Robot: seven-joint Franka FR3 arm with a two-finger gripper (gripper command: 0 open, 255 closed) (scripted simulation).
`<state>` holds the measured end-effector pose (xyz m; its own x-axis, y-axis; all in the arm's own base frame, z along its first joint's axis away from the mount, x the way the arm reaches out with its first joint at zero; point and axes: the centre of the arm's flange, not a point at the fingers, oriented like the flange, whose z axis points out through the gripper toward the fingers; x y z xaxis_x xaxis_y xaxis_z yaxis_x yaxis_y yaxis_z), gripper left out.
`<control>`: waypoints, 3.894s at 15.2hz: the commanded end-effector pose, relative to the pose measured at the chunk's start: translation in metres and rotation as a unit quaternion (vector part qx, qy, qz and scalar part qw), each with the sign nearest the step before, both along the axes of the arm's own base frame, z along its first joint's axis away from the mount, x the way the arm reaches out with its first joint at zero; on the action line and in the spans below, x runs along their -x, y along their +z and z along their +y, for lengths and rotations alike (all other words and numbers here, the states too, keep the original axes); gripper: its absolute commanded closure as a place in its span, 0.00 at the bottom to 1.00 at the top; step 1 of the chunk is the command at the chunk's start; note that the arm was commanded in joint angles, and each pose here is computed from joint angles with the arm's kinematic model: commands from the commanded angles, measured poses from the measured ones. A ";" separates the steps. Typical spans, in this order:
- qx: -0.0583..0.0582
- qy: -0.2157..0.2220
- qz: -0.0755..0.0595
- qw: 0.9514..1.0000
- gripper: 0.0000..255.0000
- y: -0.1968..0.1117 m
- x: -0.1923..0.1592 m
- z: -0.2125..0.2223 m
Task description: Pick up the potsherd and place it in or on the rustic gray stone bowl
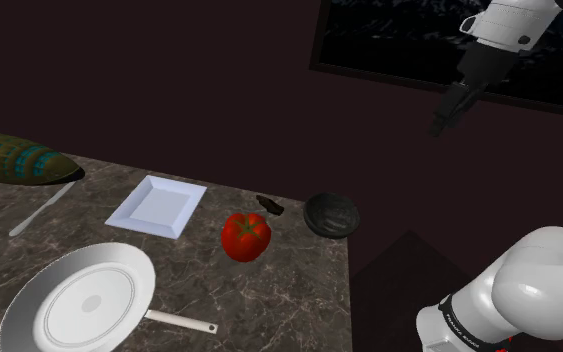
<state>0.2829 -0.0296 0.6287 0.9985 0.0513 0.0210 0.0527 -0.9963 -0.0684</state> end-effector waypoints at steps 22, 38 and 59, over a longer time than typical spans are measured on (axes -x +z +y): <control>-0.055 -0.186 -0.043 0.980 0.00 -0.101 -0.116 0.077; 0.013 -0.254 0.038 0.966 0.00 -0.258 -0.224 0.174; 0.054 -0.293 0.087 0.951 0.00 -0.407 -0.274 0.219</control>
